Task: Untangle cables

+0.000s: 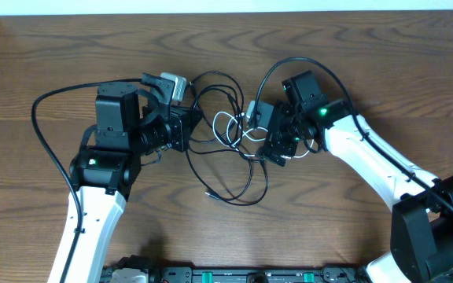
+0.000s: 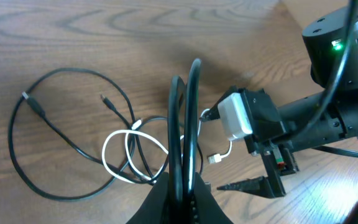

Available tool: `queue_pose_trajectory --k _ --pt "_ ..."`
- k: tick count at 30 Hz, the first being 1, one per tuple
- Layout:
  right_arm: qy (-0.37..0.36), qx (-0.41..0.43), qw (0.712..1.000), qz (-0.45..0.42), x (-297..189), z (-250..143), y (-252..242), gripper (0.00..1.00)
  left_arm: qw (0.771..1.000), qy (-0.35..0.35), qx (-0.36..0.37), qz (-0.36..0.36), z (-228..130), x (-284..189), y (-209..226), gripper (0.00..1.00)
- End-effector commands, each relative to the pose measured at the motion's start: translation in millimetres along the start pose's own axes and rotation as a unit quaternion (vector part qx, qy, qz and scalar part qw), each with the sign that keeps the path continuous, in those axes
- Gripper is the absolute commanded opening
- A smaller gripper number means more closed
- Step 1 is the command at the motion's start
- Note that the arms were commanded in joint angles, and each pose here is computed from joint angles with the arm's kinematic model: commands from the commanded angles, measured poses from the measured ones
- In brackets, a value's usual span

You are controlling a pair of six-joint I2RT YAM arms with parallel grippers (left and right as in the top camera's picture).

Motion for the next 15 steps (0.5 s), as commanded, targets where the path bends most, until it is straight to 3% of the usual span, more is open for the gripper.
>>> queue_pose_trajectory --k 1,15 --pt "-0.004 -0.009 1.000 -0.016 1.3 -3.0 -0.5 0.99 1.000 0.002 0.008 0.005 1.3 -2.4 0.6 0.07" --pt "-0.061 -0.013 0.997 -0.039 23.7 -13.0 -5.6 0.89 1.000 0.020 -0.004 -0.002 -4.9 -2.5 -1.2 0.07"
Point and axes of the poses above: each gripper's point midway between its finger pads, its own x axis out along the fingers, its own y axis along the line the jaws close on, z = x × y, the point moved 9 cm from there along -x, back along the fingers, and after that the axes turned 14 degrees about x, right-handed, at the moved point
